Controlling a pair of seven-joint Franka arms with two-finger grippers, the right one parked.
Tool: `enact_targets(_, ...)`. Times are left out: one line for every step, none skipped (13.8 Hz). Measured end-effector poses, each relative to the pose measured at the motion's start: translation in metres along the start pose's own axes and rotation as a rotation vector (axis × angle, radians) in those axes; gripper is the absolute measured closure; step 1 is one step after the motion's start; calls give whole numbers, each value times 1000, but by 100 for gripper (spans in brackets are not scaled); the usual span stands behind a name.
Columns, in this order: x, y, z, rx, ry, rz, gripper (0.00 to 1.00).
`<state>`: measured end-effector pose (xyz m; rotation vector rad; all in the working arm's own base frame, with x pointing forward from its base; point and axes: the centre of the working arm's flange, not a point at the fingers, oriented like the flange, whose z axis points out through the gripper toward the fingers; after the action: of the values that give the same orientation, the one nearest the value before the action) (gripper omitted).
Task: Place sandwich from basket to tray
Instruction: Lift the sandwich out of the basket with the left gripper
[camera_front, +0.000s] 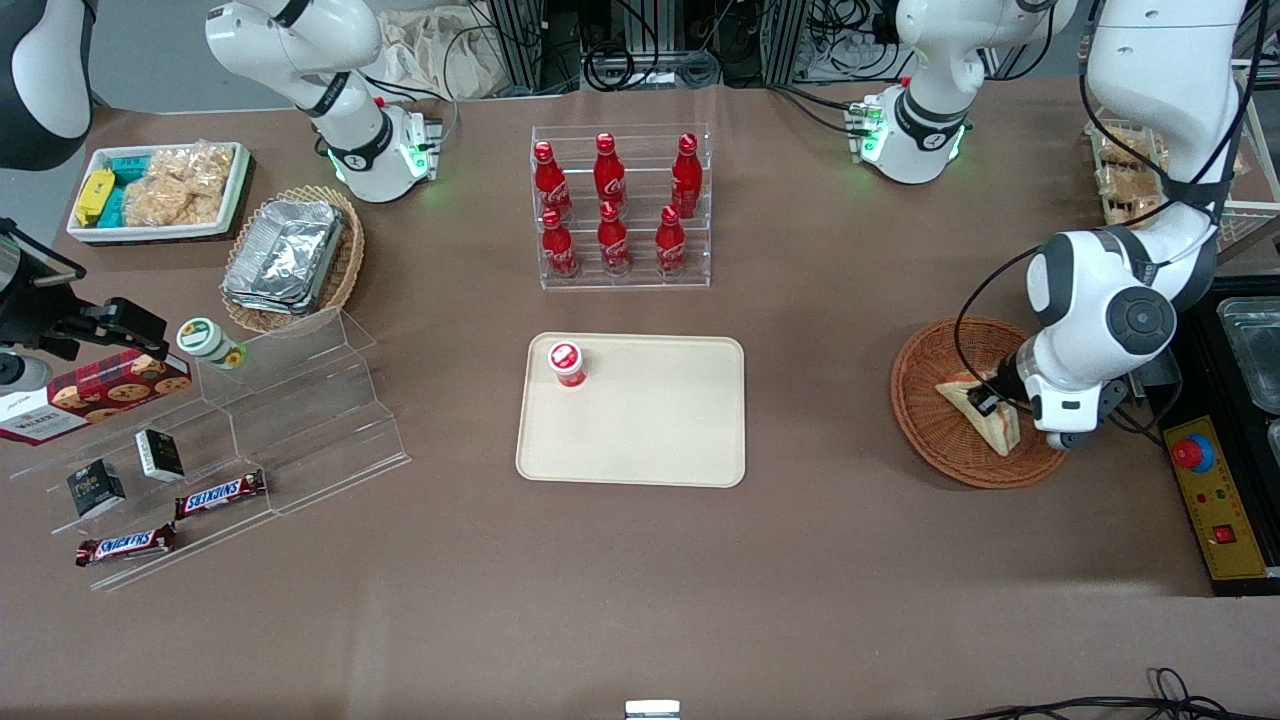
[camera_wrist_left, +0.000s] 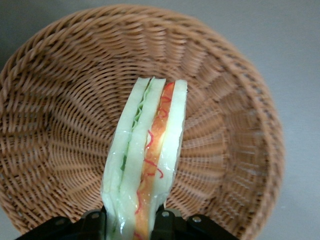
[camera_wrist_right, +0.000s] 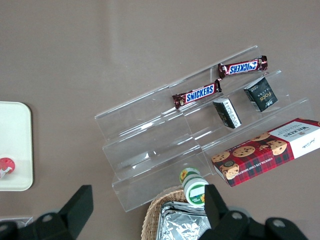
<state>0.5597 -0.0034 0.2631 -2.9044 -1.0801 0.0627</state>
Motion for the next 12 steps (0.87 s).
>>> enact_targets(1,6,-8,-10,12,10,69)
enact_targets(3,13,-17,-23,28,26,73)
enact_targets(3,22,-31,-38,43,47,78)
enact_targets(2,30,-48,-40,44,64,81)
enact_targets(0,39,-69,-24,28,85,81)
enact_targets(-5,50,-91,-2,3,116,81)
enact_targets(-14,64,-114,20,-23,151,81)
enact_targets(-24,79,-137,36,-43,181,81)
enact_targets(-34,92,-159,45,-57,209,81)
enact_targets(-43,103,-180,47,-64,234,81)
enact_targets(-51,113,-198,40,-64,255,81)
enact_targets(-59,123,-210,30,-61,278,81)
